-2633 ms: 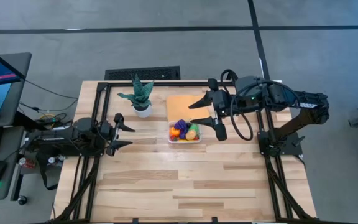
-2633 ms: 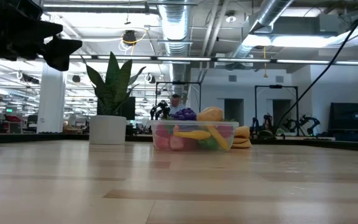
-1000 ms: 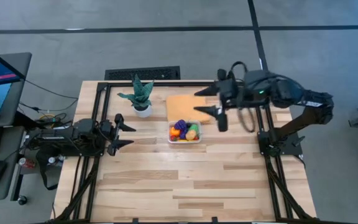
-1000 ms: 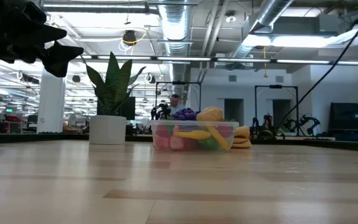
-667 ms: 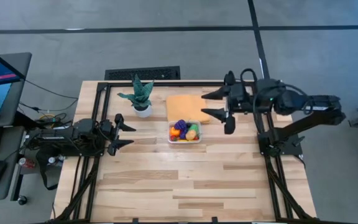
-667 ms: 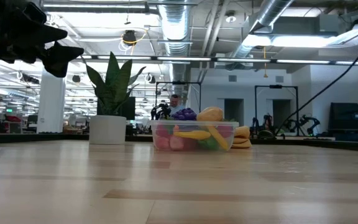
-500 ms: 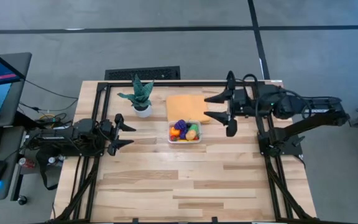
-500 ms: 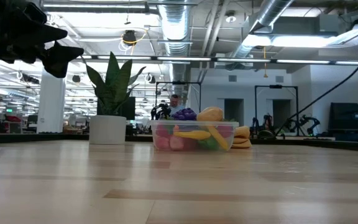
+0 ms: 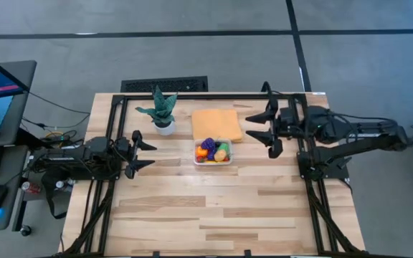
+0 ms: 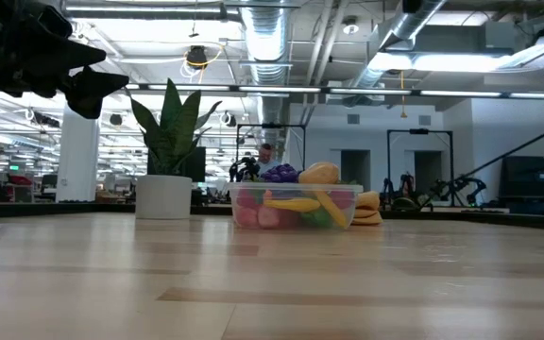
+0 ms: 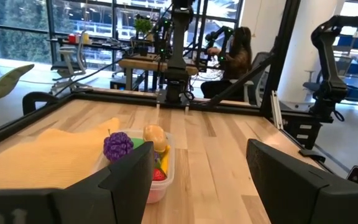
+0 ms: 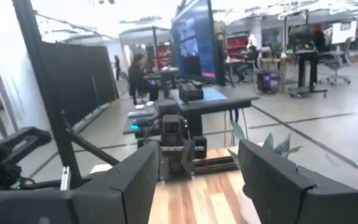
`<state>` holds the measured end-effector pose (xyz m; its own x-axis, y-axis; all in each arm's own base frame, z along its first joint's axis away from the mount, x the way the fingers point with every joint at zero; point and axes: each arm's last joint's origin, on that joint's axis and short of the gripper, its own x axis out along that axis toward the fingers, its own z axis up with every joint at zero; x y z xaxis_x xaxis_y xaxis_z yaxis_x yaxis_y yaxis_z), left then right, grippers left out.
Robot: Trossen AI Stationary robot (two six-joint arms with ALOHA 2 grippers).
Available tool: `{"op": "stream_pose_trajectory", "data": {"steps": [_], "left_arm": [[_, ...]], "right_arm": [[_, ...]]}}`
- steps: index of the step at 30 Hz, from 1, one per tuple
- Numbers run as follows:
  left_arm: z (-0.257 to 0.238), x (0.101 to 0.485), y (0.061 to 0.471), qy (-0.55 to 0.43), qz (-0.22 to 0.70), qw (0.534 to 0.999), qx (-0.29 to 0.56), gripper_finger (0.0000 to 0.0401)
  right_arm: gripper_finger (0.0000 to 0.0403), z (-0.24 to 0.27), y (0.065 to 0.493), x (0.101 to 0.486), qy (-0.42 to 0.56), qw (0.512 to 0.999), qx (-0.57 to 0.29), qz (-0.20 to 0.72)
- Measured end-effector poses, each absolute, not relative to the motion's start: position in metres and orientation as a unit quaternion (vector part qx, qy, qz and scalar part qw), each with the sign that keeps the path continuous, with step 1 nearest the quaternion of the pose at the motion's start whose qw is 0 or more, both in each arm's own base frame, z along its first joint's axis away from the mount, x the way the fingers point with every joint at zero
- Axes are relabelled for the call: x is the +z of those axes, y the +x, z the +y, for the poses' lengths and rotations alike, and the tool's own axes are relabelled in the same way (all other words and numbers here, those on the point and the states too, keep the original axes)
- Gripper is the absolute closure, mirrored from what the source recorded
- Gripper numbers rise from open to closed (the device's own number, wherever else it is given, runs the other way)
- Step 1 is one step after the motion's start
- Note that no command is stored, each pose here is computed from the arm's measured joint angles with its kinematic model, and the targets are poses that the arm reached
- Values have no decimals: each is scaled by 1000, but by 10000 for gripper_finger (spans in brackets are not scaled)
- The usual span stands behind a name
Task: Pick and placing Produce into tupperware
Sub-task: Return to Home Position
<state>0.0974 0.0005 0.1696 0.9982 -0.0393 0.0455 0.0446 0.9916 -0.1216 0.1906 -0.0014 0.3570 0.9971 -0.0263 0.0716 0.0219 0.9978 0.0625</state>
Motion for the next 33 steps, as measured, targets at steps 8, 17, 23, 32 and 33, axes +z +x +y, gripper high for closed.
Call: {"op": "stream_pose_trajectory", "data": {"steps": [8,17,23,32,33], "left_arm": [[0,170,97,-62,-21,998,-21,155],[0,169,97,-62,-21,998,-21,155],[0,169,97,-63,-21,998,-21,155],[0,170,97,-63,-21,998,-21,155],[0,169,97,-63,-21,998,-21,155]], "right_arm": [[188,-3,179,323,31,997,-16,-66],[188,-7,156,282,68,993,-27,-90],[188,-8,144,258,87,990,-38,-107],[188,-6,132,232,108,986,-54,-112],[188,-5,131,229,110,986,-52,-112]]}}
